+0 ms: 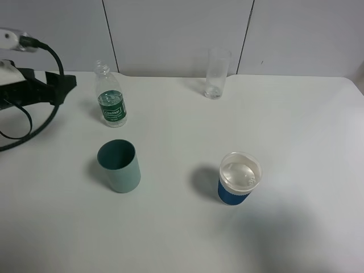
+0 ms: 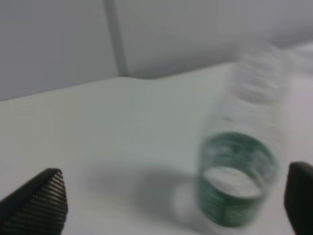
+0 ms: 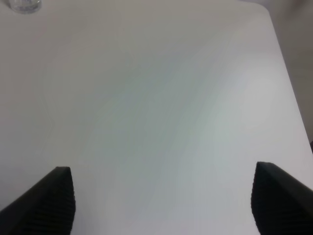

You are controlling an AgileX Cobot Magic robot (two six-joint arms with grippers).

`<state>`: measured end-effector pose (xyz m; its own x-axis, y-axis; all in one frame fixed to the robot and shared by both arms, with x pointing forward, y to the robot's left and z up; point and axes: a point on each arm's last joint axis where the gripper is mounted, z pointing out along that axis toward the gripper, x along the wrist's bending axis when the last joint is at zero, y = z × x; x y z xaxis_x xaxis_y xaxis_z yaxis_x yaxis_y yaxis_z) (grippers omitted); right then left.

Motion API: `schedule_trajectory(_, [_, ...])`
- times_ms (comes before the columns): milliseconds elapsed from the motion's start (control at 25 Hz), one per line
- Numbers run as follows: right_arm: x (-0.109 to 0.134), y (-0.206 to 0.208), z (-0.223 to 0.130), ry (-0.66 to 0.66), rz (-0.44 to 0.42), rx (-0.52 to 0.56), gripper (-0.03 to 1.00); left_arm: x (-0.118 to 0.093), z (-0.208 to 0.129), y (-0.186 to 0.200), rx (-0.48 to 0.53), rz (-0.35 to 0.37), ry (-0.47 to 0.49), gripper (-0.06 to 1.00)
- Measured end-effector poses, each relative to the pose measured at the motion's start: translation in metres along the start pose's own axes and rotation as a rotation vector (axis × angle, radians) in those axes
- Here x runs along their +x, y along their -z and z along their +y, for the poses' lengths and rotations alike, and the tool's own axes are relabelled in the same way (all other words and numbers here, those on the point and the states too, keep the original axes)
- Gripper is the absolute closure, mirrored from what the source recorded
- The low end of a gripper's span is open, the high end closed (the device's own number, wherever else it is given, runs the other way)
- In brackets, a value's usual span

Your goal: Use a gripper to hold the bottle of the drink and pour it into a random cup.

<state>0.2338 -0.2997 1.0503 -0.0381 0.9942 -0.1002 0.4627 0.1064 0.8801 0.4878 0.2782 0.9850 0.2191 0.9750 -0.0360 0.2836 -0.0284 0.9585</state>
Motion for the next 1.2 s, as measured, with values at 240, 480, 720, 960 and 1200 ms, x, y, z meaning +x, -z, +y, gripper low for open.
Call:
schedule_trajectory(240, [0.0,0.0,0.0,0.0,0.0,0.0,0.23,0.007,0.028,0.034,-0.002,0.148,0.054,0.06])
schedule_trajectory(480, [0.0,0.0,0.0,0.0,0.0,0.0,0.23,0.008,0.076,0.064,0.063,0.213,0.033,0.06])
schedule_trajectory(720, [0.0,0.0,0.0,0.0,0.0,0.0,0.23,0.004,0.109,0.114,0.146,0.262,0.026,0.06])
schedule_trajectory(960, [0.0,0.0,0.0,0.0,0.0,0.0,0.23,-0.009,0.109,0.183,0.097,0.284,0.043,0.06])
schedule_trajectory(1200, [0.0,0.0,0.0,0.0,0.0,0.0,0.23,-0.02,0.096,0.241,0.028,0.299,0.054,0.06])
